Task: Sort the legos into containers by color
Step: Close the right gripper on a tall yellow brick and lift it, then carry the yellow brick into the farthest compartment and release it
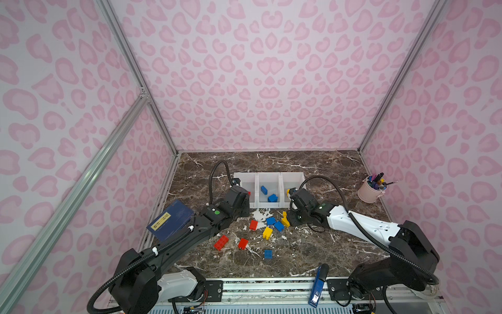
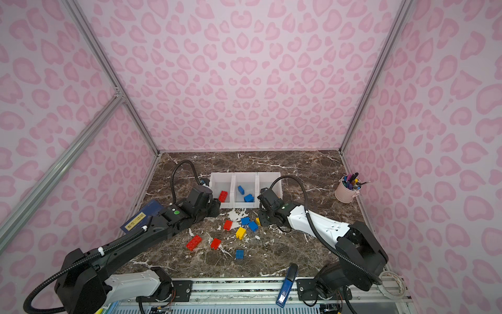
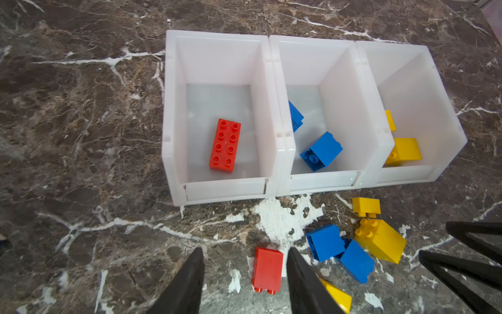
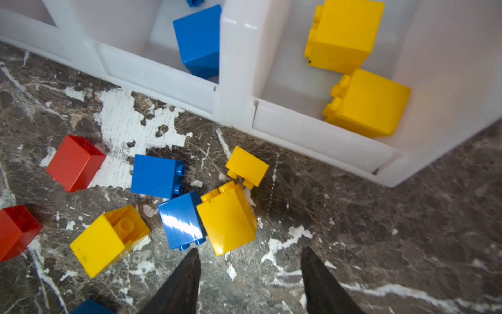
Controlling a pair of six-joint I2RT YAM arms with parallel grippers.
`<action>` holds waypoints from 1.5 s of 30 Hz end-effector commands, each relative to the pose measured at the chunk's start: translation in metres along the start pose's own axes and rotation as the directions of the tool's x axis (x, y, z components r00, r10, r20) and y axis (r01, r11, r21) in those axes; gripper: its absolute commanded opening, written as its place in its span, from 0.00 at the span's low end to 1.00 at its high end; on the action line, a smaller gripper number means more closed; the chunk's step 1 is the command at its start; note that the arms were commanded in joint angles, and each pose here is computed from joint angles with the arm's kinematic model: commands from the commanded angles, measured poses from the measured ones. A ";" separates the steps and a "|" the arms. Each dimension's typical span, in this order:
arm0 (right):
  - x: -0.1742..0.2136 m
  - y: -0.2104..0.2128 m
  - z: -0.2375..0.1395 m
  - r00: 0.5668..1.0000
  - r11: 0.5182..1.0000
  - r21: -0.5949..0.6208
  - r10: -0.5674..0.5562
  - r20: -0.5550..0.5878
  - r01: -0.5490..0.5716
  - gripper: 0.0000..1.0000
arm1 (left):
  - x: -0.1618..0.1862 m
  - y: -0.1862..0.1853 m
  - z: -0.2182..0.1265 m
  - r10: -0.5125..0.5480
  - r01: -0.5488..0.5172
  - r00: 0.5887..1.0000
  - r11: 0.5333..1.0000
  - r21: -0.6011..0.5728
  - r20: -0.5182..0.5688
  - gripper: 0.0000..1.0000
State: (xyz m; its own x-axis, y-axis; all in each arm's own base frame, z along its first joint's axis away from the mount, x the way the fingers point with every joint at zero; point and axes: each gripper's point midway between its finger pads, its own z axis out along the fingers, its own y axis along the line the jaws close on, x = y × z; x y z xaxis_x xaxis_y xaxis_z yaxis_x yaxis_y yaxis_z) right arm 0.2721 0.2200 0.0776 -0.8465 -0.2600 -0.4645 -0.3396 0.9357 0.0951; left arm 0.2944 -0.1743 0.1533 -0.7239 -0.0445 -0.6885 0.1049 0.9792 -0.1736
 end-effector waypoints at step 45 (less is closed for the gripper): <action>-0.025 0.001 -0.009 0.999 0.997 0.066 -0.040 0.025 0.038 0.36 | 0.023 0.012 0.003 -0.069 0.068 0.997 0.997 -0.025 -0.045 0.53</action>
State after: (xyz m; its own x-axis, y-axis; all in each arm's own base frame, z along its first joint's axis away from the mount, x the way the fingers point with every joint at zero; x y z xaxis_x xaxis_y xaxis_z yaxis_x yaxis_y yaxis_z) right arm 0.2854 0.2383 0.0899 -0.8248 -0.2790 -0.4918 -0.3530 0.9335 0.0624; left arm 0.2763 -0.1615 0.1278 -0.7720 -0.0947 -0.6285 0.0346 0.9811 -0.1903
